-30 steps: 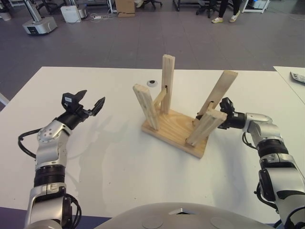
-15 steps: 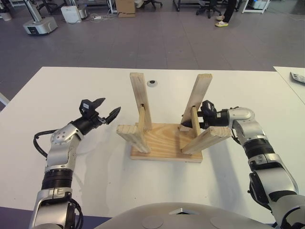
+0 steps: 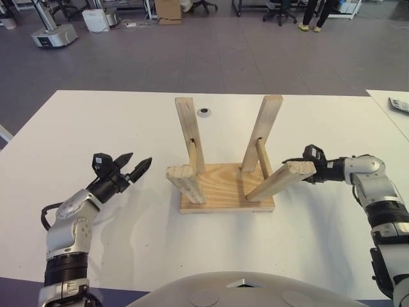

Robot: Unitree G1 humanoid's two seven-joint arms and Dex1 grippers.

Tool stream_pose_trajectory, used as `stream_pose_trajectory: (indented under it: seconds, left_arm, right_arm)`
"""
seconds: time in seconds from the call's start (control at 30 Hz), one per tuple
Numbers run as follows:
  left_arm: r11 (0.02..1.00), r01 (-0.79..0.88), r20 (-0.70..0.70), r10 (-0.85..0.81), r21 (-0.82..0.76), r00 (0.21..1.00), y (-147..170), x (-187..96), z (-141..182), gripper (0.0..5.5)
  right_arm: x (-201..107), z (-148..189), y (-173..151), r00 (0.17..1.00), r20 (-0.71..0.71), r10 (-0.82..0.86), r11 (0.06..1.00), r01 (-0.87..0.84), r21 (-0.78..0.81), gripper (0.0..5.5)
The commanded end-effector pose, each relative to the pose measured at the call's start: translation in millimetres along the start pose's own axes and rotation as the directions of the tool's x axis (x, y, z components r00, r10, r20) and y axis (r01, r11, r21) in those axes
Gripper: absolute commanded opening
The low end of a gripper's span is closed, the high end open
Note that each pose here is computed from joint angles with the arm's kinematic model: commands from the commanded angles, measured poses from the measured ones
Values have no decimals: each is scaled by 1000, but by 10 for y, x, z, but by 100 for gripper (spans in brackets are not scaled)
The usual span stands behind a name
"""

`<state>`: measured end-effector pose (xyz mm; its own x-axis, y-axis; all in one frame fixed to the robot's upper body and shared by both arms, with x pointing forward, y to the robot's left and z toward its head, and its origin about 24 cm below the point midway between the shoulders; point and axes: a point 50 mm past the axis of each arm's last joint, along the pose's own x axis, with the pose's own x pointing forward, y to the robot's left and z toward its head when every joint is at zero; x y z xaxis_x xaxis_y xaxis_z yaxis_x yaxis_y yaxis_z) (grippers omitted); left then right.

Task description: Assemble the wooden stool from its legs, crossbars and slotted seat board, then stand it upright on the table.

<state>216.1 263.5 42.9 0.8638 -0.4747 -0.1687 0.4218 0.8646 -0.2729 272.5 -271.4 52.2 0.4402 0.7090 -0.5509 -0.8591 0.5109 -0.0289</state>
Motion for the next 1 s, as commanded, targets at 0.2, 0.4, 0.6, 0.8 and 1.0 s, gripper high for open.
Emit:
stream_pose_trajectory:
  seconds: [0.2, 0.4, 0.6, 0.8, 1.0]
  left_arm:
    - [973, 158, -226, -119, 165, 967, -151, -216, -249, 286]
    - [938, 314, -265, -268, 148, 926, -361, -110, -314, 168]
    - [926, 347, -281, -297, 151, 913, -362, -77, -348, 72]
    - [914, 369, -338, -298, 168, 893, -268, -181, -399, 2]
    - [900, 409, -318, -348, 150, 882, -381, -71, -432, 2]
  right_arm:
    - [-62, -303, 666, 991, 27, 135, 985, -137, 103, 25]
    - [-35, -248, 756, 985, 63, 162, 980, -168, 108, 0]
    - [77, -160, 725, 982, 90, 164, 980, -172, 101, 0]
    - [101, -143, 718, 982, 92, 167, 980, -176, 95, 0]
    - [104, -128, 707, 980, 91, 178, 979, -186, 88, 0]
